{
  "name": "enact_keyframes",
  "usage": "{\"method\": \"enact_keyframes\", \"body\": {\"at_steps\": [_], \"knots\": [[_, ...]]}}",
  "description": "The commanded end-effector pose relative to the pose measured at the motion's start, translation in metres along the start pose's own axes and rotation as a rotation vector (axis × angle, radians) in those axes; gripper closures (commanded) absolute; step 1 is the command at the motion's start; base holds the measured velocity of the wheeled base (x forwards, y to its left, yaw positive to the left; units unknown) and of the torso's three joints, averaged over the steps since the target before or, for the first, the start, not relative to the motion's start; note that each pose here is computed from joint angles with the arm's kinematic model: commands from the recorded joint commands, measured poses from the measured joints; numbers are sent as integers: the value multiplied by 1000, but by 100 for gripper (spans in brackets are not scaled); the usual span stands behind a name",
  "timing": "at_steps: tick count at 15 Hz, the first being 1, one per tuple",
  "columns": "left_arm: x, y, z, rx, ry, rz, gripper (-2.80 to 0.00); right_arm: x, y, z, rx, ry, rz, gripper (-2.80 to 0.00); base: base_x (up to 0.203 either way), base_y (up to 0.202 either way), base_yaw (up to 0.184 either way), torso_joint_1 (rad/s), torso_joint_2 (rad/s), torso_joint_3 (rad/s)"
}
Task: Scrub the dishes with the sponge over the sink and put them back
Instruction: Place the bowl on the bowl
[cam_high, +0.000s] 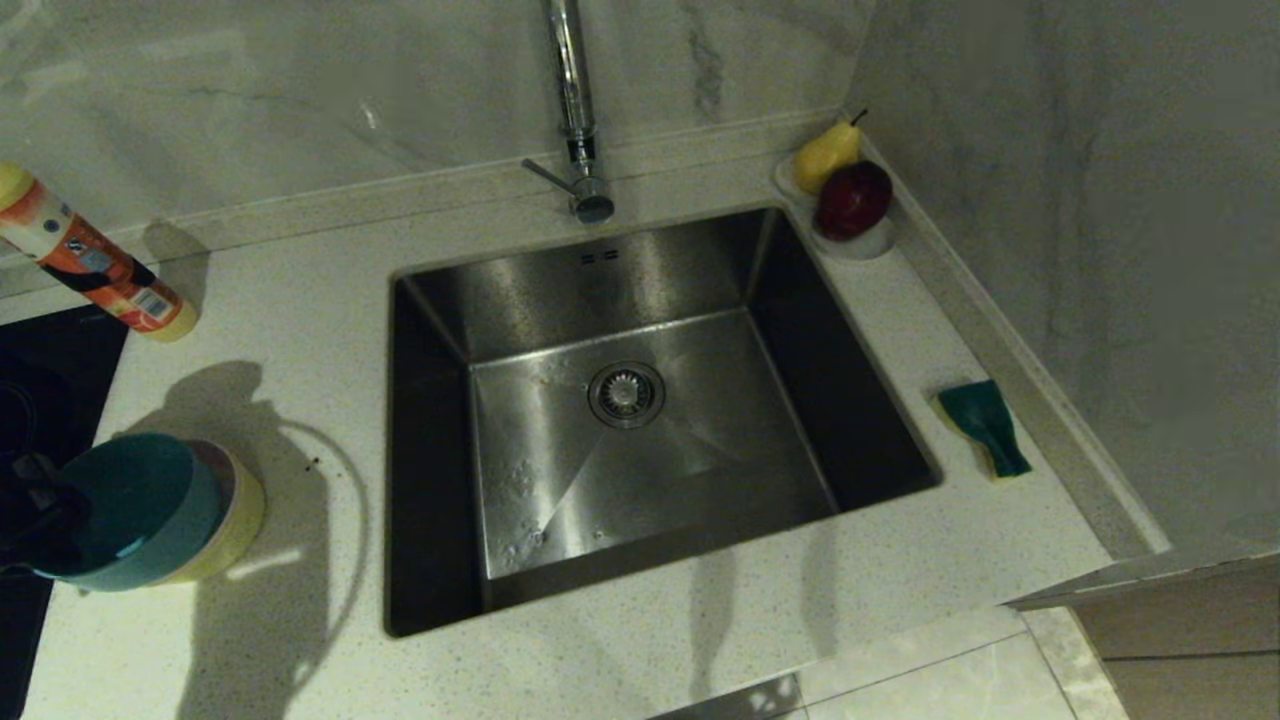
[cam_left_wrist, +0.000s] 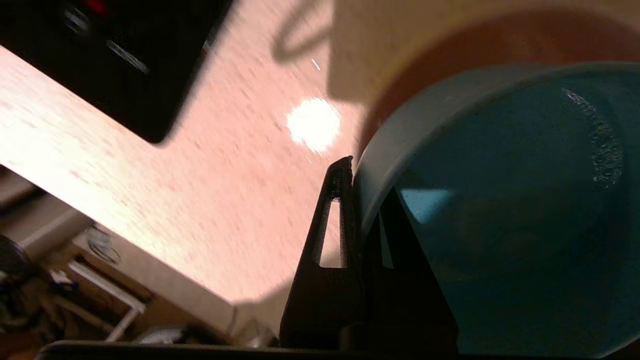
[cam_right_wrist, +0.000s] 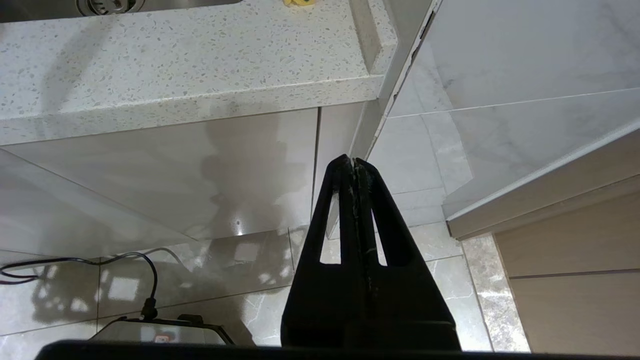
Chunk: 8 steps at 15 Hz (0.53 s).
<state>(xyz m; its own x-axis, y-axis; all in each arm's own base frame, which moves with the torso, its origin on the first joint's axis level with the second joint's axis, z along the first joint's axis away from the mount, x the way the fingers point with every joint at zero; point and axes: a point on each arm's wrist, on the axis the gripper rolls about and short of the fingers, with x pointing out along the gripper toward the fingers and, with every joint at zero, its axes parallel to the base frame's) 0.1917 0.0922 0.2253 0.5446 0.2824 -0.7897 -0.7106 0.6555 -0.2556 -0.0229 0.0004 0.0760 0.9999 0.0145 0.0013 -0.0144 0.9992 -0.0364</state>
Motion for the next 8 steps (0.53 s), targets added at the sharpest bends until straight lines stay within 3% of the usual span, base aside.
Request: {"method": "enact_keyframes", "body": {"at_steps": [1, 4, 8], "knots": [[5, -1, 2, -5, -45, -5, 0, 0, 0, 0, 0, 1, 1, 0, 0, 0, 0, 0, 0, 0], [5, -3, 6, -11, -72, -24, 0, 0, 0, 0, 0, 1, 1, 0, 0, 0, 0, 0, 0, 0], [11, 2, -6, 0, -21, -38, 0, 0, 0, 0, 0, 1, 1, 0, 0, 0, 0, 0, 0, 0]]}}
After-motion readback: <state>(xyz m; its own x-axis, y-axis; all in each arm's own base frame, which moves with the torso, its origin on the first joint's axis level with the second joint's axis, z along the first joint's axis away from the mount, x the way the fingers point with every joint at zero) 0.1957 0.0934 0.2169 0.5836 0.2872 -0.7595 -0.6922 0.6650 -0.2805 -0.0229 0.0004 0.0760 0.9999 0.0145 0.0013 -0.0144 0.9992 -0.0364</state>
